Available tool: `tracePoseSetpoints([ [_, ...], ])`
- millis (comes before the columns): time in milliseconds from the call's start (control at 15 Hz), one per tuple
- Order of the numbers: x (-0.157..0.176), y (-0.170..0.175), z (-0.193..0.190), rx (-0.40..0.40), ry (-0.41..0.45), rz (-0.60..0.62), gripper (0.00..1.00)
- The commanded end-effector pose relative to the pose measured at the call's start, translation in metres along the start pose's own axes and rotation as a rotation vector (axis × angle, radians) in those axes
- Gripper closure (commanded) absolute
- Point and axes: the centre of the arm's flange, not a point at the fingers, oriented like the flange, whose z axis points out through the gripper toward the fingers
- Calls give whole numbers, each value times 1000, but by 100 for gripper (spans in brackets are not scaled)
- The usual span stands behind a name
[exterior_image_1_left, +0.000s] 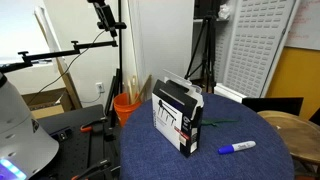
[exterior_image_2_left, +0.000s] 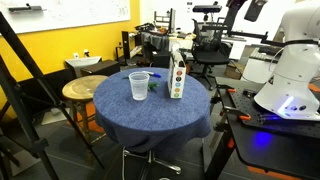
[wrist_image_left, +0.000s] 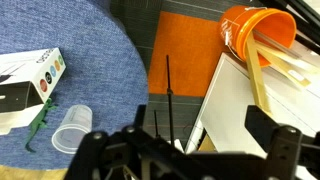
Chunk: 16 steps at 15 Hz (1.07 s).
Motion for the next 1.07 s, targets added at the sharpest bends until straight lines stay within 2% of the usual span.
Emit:
tracePoseSetpoints([
  [0, 0, 0, 0, 0, 0, 0, 0],
  [267, 0, 0, 0, 0, 0, 0, 0],
  [600, 13, 20, -15, -4, 84, 26, 0],
  [1000, 41, 83, -63, -56, 156, 60, 0],
])
